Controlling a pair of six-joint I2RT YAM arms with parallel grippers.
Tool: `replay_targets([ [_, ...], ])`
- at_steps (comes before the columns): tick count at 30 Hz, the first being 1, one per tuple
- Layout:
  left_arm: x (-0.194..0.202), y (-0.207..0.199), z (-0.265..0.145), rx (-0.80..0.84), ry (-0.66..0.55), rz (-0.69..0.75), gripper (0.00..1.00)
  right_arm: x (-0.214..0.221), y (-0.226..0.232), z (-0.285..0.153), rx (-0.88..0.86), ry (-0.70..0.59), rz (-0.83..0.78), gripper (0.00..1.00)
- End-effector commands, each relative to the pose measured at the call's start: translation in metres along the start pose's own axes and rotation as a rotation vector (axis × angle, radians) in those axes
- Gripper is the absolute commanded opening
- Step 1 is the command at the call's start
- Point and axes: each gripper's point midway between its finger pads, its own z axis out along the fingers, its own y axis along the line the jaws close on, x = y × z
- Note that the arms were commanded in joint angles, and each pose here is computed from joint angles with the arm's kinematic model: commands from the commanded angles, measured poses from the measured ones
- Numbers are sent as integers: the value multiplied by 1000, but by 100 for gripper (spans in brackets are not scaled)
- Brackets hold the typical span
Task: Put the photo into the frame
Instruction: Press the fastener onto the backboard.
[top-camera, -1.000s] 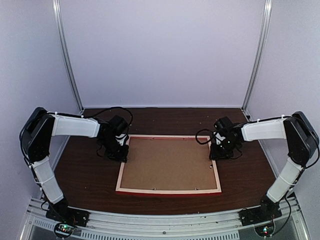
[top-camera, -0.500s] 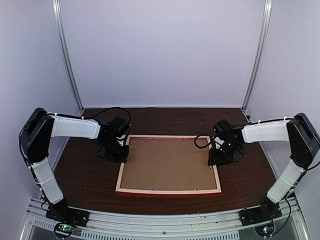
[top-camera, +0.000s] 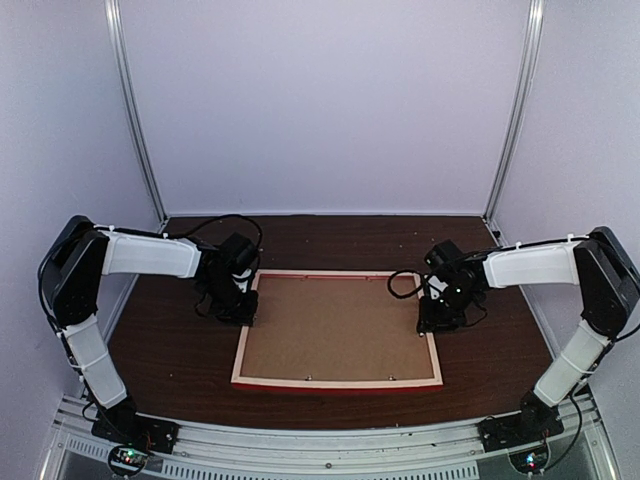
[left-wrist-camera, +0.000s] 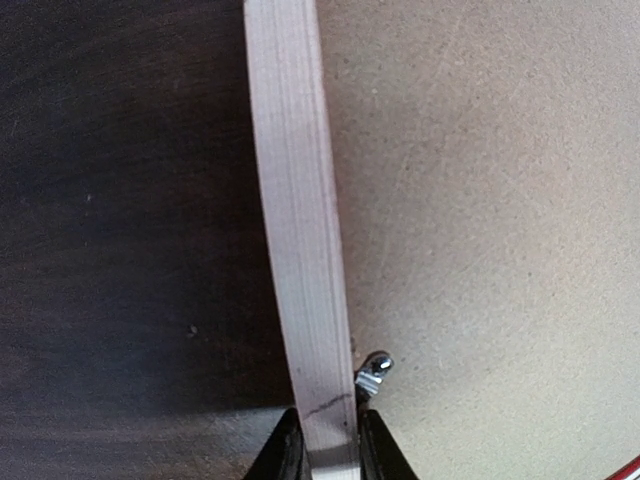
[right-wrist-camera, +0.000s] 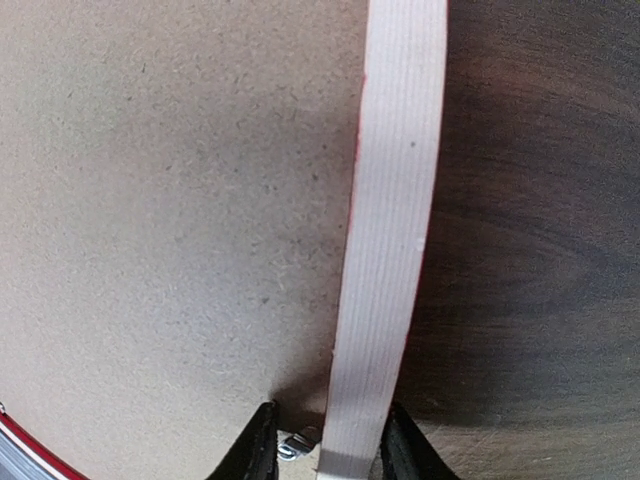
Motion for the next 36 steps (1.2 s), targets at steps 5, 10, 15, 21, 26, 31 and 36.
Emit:
replay_targets([
  [5, -2, -3, -5, 2, -14, 27, 21, 15, -9, 9, 42, 55, -20, 26],
  [10, -2, -2, -4, -1, -10, 31, 21, 19, -8, 8, 36, 84, -48, 23],
  [15, -3, 3, -4, -28, -18, 33, 21, 24, -5, 8, 15, 117, -73, 20],
  [21, -4, 4, -5, -35, -20, 36, 21, 35, 1, 10, -29, 182, -111, 18],
  [26, -3, 4, -6, -35, -20, 35, 21, 43, 3, 13, -50, 235, -129, 15],
  [31, -2, 4, -5, -35, -16, 34, 21, 47, 4, 18, -65, 273, -136, 13],
  [36, 0, 6, -4, -40, -10, 35, 21, 46, 4, 21, -73, 285, -140, 11],
])
